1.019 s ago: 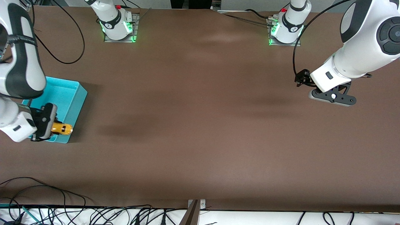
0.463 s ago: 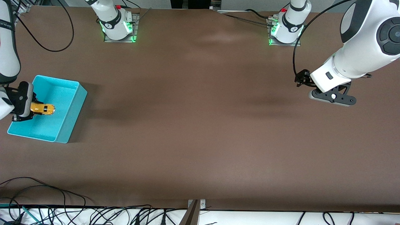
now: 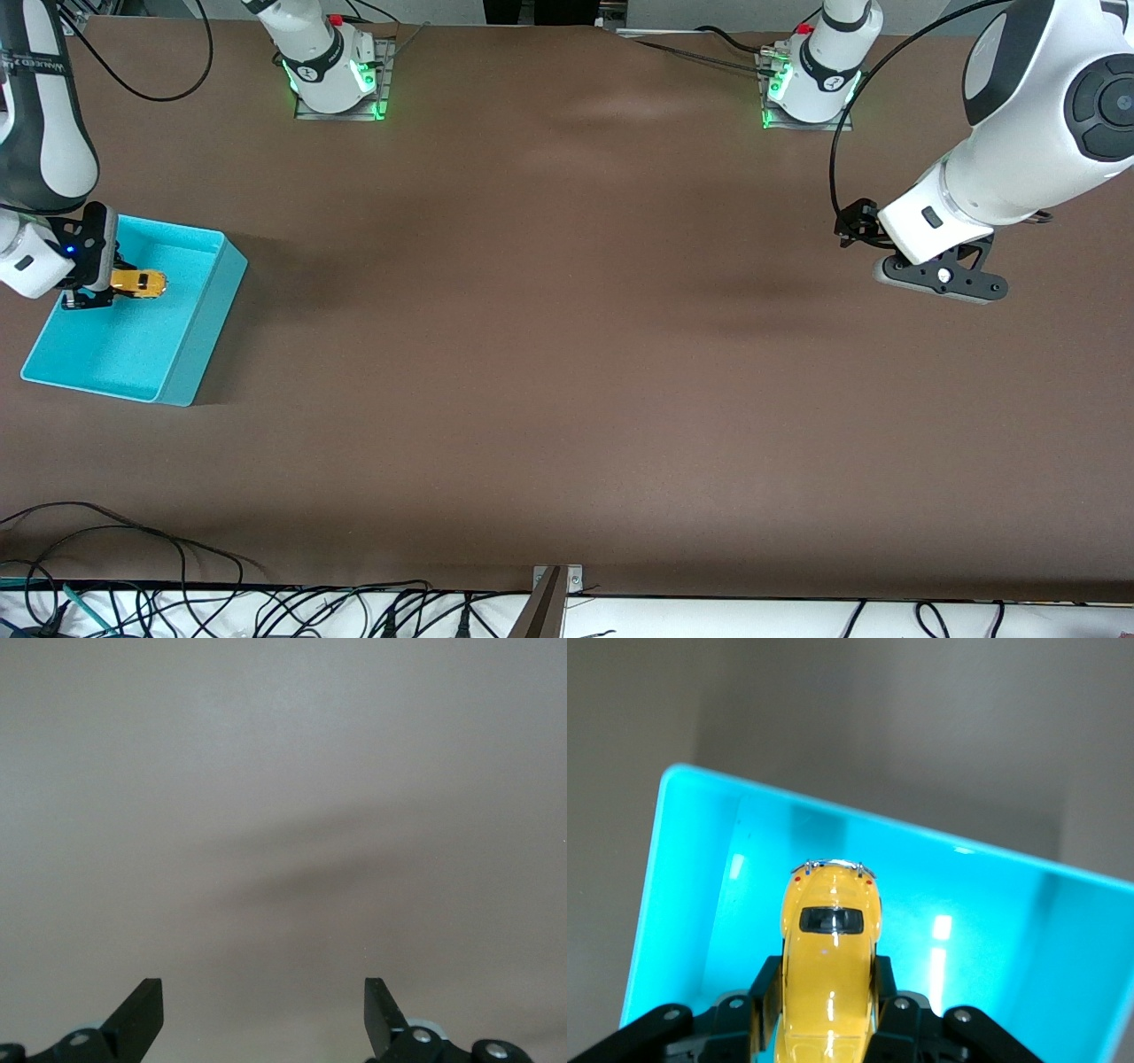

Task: Wind up and store yellow beetle car
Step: 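Carry the car into the turquoise box and lower it with the right gripper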

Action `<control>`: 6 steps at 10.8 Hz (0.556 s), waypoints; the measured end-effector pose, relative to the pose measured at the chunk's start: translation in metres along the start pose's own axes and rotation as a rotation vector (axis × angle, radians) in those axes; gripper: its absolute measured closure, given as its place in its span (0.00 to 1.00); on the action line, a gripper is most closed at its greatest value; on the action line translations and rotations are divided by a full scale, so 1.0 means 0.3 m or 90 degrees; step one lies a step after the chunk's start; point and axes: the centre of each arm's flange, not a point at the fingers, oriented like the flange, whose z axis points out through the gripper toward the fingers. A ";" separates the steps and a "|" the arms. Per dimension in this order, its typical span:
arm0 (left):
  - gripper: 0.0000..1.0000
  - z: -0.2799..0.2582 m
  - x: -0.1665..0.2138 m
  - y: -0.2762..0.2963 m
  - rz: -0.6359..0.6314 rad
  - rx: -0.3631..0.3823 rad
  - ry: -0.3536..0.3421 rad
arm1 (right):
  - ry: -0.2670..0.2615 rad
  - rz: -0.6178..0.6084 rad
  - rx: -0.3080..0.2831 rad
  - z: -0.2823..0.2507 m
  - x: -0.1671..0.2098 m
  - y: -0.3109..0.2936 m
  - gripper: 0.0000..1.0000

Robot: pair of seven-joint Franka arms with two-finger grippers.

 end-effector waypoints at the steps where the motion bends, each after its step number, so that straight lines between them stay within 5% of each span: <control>1: 0.00 0.001 0.000 0.000 0.000 0.000 0.000 | 0.001 -0.006 0.000 0.052 -0.047 -0.049 0.55; 6: 0.00 0.002 0.001 0.000 0.000 0.000 -0.001 | 0.011 -0.046 -0.037 0.219 -0.131 -0.125 0.55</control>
